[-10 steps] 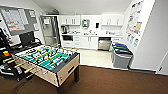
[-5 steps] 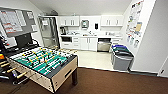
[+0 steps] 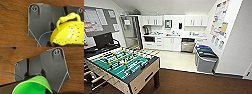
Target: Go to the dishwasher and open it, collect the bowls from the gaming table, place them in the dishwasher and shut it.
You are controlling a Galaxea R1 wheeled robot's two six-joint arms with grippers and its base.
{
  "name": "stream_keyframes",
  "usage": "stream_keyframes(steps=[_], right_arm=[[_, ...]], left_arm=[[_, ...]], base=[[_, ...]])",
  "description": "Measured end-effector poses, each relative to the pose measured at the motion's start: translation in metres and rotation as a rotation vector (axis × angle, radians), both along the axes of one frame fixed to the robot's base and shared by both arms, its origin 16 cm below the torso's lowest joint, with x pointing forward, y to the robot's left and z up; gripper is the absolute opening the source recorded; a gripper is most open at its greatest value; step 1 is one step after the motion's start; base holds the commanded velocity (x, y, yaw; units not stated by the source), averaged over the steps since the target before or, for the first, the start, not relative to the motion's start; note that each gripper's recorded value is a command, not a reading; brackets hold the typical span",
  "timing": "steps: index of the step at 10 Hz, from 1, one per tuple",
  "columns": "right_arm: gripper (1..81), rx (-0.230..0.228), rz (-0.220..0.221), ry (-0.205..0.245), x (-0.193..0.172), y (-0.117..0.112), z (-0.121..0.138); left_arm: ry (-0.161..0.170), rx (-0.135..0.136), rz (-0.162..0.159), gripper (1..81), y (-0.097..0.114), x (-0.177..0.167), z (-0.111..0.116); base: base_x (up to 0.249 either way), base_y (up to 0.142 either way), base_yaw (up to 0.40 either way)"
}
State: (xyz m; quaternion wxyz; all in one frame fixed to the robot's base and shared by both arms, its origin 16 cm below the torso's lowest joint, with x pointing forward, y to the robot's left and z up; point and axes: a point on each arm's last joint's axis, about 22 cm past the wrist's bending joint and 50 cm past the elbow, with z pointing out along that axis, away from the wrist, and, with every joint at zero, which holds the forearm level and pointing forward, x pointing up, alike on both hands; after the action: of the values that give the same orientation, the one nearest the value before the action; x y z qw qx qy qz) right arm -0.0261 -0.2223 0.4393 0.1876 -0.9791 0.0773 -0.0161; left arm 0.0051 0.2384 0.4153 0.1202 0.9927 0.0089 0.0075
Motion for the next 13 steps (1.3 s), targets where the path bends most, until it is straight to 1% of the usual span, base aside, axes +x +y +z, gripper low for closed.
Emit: stream_keyframes(steps=[2,5,13], right_arm=[[1.0,-0.004,0.000,-0.001,0.0003,-0.0034,-0.0001],[1.0,-0.002,0.000,-0.001,0.0007,-0.0016,-0.0001],[1.0,-0.002,0.001,0.000,0.0002,-0.0017,-0.0001]], left_arm=[[0.002,-0.001,0.000,1.0,-0.0006,-0.0018,0.0000],[0.001,-0.005,0.000,1.0,-0.0035,-0.0016,0.0001],[0.000,-0.004,0.000,1.0,-0.0024,-0.0013,0.0001]], base=[[0.177,-0.093,0.000],[0.177,-0.091,0.000],[0.177,-0.072,0.000]])
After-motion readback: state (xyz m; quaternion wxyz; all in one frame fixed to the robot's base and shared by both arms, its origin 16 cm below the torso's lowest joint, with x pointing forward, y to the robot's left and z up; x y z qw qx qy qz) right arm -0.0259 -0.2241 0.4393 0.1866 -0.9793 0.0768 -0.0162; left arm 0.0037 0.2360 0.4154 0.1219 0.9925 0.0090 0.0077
